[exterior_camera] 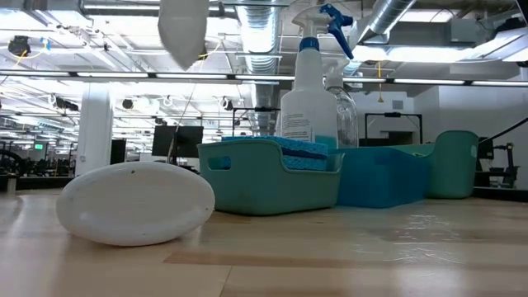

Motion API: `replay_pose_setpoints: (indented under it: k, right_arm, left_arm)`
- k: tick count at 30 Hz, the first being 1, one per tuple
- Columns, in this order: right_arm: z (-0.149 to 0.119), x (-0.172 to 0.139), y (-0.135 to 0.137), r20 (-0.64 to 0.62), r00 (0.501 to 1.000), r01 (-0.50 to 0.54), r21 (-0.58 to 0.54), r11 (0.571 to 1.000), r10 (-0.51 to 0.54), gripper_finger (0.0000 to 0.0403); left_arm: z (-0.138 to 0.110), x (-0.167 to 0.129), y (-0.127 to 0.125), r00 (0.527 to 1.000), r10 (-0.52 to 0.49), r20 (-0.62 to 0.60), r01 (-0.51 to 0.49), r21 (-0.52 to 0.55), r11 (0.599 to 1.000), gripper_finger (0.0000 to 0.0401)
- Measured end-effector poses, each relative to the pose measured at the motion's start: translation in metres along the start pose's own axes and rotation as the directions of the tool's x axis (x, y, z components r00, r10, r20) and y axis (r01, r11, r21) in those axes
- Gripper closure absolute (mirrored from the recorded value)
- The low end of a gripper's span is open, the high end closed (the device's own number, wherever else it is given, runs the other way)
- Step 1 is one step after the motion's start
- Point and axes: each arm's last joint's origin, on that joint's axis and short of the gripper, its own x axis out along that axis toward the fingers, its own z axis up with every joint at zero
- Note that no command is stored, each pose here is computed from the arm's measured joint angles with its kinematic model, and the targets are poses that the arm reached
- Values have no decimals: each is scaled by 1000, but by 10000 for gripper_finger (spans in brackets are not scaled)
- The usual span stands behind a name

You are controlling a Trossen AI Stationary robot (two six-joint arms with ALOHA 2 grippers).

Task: Pick & Place Kitchen Items
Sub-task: Put the white microfiber cloth into the top green bin

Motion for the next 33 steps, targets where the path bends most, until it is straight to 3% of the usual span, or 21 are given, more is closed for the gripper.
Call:
replay_pose_setpoints:
  k: [4,9,16,26,33]
  right_arm:
    - [11,-13,2,28,1000,-2,34,999,1,401]
    - [29,-34,-1,96,995,8,77,997,-16,401]
    - [33,-40,-12,104,993,35,121,992,-48,402]
    - [30,-35,-14,99,994,38,121,992,-50,403]
    - [30,-35,-16,106,993,42,116,992,-55,403]
  left_arm:
    - [3,-6,4,999,-22,-43,24,43,999,274]
    - [5,-13,1,976,-207,-63,212,69,975,236]
    - [-29,-6,-26,932,-327,-156,348,126,929,200]
    - [-62,6,-42,922,-318,-220,334,39,942,137]
    - [-63,4,-41,907,-336,-252,349,7,937,140]
